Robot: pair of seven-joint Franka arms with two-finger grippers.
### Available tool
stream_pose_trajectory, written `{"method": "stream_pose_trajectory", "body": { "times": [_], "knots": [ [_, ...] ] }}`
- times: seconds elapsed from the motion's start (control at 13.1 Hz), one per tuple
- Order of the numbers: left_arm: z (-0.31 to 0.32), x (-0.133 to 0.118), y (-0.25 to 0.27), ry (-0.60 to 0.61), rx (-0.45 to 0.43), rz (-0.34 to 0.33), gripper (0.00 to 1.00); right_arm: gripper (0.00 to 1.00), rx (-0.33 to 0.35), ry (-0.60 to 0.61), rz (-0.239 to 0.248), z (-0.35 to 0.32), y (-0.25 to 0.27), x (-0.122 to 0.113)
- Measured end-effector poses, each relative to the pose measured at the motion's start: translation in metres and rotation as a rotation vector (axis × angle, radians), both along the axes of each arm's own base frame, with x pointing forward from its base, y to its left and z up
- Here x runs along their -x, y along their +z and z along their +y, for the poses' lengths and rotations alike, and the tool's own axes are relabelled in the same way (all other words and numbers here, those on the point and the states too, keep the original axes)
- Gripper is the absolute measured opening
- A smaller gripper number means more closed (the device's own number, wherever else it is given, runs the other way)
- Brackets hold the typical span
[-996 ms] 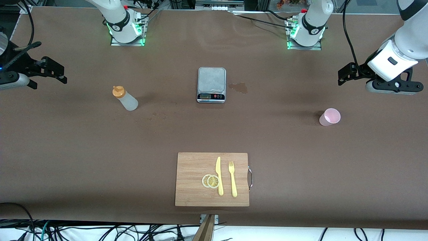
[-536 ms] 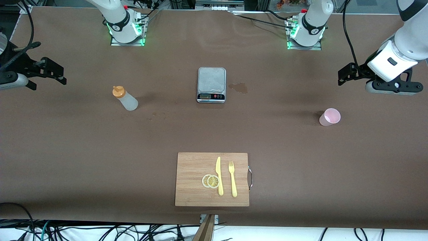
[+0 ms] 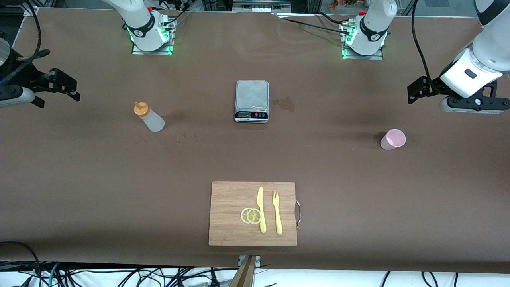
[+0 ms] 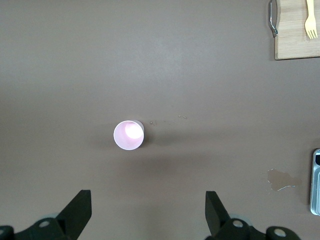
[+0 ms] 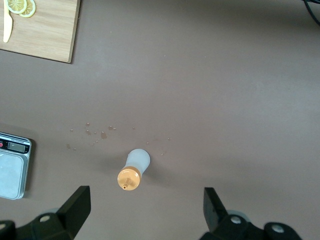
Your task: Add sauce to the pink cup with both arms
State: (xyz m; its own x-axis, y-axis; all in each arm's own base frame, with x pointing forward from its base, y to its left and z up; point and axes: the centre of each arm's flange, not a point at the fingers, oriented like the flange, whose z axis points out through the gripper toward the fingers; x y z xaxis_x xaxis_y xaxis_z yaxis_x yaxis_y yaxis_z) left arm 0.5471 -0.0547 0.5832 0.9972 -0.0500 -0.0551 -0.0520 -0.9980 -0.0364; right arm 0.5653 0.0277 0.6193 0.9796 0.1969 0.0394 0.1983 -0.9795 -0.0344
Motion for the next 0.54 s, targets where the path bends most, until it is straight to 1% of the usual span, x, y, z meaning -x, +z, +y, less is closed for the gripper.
{"method": "stream_pose_trajectory", "body": {
  "times": [0.54],
  "knots": [
    [-0.0021,-0.0003,0.0007,-0.004,0.001,-0.002,1.00,1.00,0.000,0.001,-0.002,0.0004,0.0001,-0.0002]
  ]
}}
